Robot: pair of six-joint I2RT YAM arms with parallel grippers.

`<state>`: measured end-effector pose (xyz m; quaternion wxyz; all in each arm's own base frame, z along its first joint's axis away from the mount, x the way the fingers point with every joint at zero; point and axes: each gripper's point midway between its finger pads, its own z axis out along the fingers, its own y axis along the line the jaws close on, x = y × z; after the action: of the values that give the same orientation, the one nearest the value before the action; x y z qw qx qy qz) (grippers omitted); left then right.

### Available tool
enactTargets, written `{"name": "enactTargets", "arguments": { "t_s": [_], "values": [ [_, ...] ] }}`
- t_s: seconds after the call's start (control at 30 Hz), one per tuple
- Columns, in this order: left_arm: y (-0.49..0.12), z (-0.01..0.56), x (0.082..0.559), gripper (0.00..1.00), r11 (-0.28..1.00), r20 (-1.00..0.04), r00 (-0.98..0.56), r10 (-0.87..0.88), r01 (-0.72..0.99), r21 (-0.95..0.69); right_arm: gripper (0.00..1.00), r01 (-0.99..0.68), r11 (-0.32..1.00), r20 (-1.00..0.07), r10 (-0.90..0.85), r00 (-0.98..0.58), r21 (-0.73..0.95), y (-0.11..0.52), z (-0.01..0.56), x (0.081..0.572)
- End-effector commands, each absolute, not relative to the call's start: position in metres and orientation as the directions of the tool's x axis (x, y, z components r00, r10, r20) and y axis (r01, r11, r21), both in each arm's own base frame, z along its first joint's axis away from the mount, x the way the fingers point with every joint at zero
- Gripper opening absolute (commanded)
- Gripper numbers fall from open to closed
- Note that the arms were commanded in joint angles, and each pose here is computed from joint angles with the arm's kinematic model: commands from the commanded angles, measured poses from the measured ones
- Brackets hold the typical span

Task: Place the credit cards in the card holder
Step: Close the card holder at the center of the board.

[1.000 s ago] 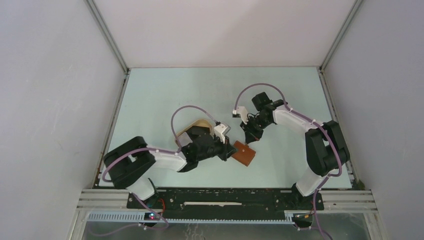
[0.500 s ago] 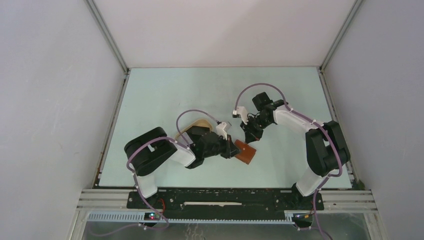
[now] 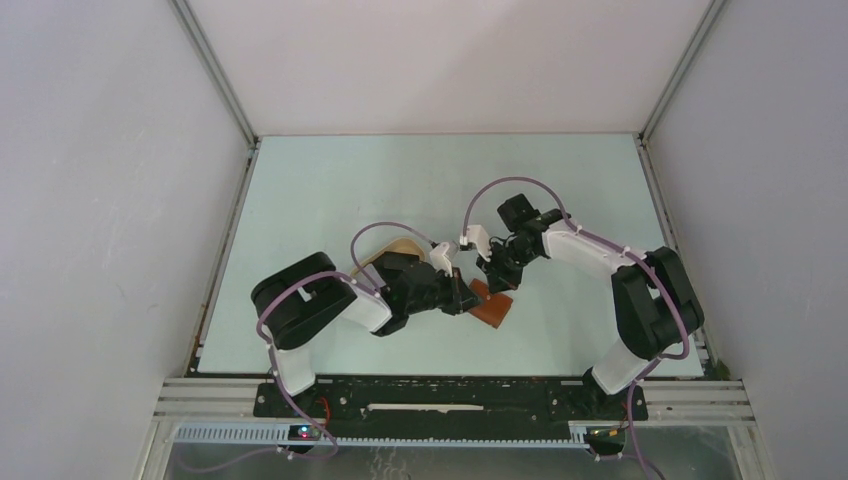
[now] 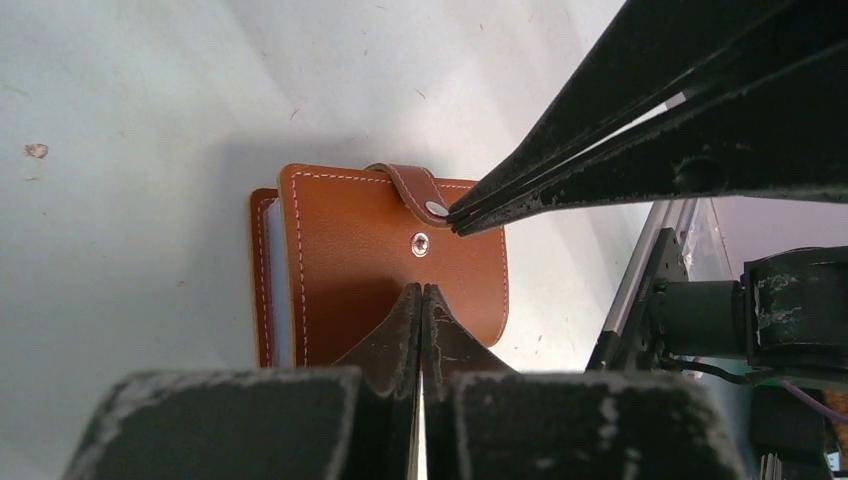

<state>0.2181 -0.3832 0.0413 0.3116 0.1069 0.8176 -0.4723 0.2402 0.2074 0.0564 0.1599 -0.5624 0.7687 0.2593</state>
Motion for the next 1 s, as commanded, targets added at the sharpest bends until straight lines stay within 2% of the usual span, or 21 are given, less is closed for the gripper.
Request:
{"name": "enactTargets", "arguments": {
  "t_s": [0.0, 0.47, 0.97],
  "values": [
    [-0.365, 0.009, 0.218, 0.00, 0.618, -0.578, -0.810, -0.097, 0.406, -0.674, 0.00, -0.960, 0.203, -0.548, -0.789, -0.276, 0.191, 0.212, 0.060, 0.238],
    [-0.364, 0.007, 0.219, 0.00, 0.616, -0.568, -0.814, -0.118, 0.389, -0.685, 0.00, -0.959, 0.188, -0.513, -0.814, -0.272, 0.211, 0.213, 0.052, 0.229],
    [-0.360, 0.004, 0.214, 0.00, 0.576, -0.528, -0.828, -0.190, 0.341, -0.743, 0.00, -0.959, 0.165, -0.530, -0.805, -0.266, 0.231, 0.217, 0.053, 0.222]
  ]
}}
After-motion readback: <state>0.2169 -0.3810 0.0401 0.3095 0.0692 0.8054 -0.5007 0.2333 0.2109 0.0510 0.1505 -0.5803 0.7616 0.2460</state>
